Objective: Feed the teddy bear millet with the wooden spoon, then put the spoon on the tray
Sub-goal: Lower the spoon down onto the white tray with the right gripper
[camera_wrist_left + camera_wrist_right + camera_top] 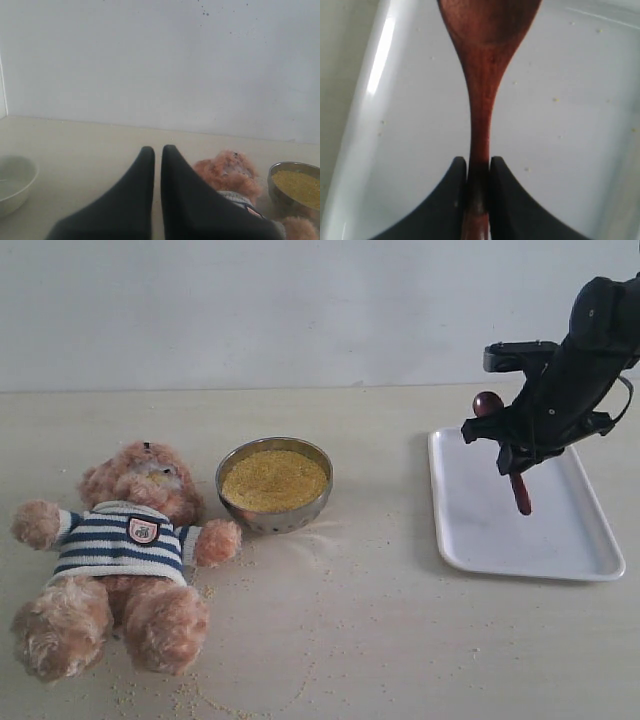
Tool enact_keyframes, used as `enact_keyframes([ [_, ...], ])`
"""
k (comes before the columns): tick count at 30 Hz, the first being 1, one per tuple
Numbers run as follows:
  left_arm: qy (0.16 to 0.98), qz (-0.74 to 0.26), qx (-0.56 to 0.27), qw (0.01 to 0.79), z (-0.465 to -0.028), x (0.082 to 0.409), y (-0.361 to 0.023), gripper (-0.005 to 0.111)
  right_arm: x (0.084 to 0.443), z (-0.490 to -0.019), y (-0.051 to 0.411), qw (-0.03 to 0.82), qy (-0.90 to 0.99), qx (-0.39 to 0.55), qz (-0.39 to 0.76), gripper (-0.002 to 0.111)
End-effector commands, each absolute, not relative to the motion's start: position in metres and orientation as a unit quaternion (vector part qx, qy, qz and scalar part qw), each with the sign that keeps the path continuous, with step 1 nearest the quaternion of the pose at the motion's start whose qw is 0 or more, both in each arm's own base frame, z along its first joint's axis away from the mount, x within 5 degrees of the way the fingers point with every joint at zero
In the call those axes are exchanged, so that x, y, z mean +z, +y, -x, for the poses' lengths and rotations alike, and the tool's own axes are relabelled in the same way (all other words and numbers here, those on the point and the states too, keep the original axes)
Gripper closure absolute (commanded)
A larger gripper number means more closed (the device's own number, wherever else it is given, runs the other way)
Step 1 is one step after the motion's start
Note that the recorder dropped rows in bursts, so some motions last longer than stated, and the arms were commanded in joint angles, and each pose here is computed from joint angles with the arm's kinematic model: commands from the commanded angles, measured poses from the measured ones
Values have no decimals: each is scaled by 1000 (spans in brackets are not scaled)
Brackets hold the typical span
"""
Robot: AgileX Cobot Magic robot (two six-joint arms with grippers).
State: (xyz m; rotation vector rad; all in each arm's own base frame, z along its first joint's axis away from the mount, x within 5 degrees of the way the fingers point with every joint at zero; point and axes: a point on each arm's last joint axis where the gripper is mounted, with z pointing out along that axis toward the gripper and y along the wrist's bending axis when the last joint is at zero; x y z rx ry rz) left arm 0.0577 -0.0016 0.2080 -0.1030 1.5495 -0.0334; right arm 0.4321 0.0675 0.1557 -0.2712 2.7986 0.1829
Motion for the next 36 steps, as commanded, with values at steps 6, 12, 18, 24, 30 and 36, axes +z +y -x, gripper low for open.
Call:
enact_keyframes([
  [6, 698, 48, -19, 714, -58, 207, -2, 102, 141, -424, 65, 98, 988, 66, 96, 109],
  [12, 698, 48, -19, 714, -58, 207, -2, 102, 142, -426, 65, 109, 987, 63, 98, 109],
  [18, 698, 48, -19, 714, -58, 207, -2, 102, 141, -427, 64, 111, 987, 58, 102, 109],
  [24, 698, 48, -19, 714, -58, 207, -2, 102, 138, -428, 64, 113, 987, 57, 100, 109],
  [30, 698, 48, -19, 714, -58, 207, -2, 102, 131, -427, 65, 99, 989, 61, 94, 103],
  [36, 698, 48, -19, 714, -58, 207, -2, 102, 130, -427, 65, 97, 989, 64, 92, 92],
])
